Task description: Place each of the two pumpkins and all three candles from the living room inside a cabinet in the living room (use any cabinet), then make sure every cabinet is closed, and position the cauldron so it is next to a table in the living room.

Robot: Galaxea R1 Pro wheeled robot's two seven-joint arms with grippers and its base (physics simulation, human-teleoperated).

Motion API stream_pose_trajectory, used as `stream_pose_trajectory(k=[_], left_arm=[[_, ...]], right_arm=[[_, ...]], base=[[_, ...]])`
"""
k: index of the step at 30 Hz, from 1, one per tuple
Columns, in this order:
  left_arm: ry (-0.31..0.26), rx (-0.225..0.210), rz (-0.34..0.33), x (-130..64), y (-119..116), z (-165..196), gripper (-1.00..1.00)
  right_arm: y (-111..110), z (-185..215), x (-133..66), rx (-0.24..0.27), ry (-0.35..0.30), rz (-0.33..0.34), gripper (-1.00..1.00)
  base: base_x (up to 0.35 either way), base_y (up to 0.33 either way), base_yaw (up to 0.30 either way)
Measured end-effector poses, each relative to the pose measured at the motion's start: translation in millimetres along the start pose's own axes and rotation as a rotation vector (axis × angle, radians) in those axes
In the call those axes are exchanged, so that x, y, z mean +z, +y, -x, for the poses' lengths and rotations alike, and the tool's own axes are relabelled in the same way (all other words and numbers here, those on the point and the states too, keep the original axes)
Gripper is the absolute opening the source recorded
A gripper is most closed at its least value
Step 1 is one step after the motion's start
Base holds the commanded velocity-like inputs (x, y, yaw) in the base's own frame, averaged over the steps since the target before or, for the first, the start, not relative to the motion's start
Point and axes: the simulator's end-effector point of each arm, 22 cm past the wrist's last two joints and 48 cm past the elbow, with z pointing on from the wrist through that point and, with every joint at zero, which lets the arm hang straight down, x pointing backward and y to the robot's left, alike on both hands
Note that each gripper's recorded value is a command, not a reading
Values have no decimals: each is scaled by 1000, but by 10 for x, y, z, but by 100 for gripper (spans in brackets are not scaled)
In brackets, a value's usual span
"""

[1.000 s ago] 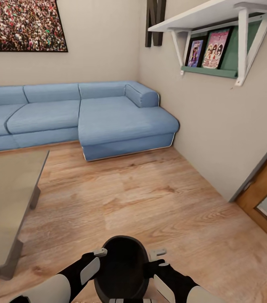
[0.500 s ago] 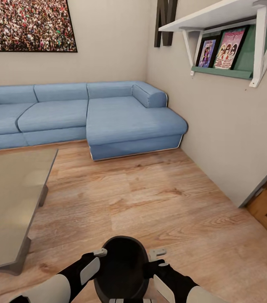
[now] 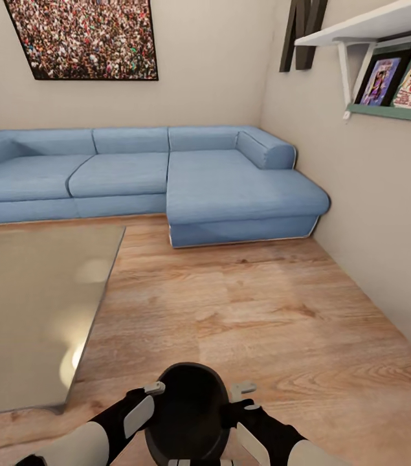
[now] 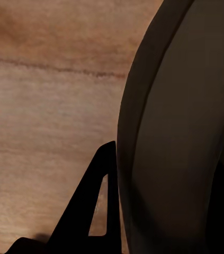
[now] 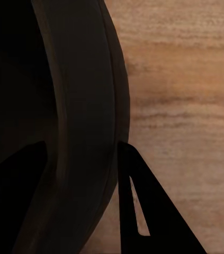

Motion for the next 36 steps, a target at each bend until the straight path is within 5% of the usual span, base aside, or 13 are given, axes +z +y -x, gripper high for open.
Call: stream_pose_trajectory(k=[16, 17, 20, 36], left_arm=[[6, -8, -4, 10, 16, -16, -100], [6, -8, -4, 10, 16, -16, 100], [7, -8, -28, 1, -81, -36, 100], [8, -7, -29, -7, -109, -46, 100]], right_arm=[[17, -5, -6, -3, 8, -4, -100], [17, -5, -6, -3, 8, -4, 100], [319, 309, -71, 24, -68, 71, 100], [321, 310, -71, 24, -68, 72, 100]], base=[[19, 6, 13], [0, 0, 0], [0, 0, 0], [0, 0, 0]])
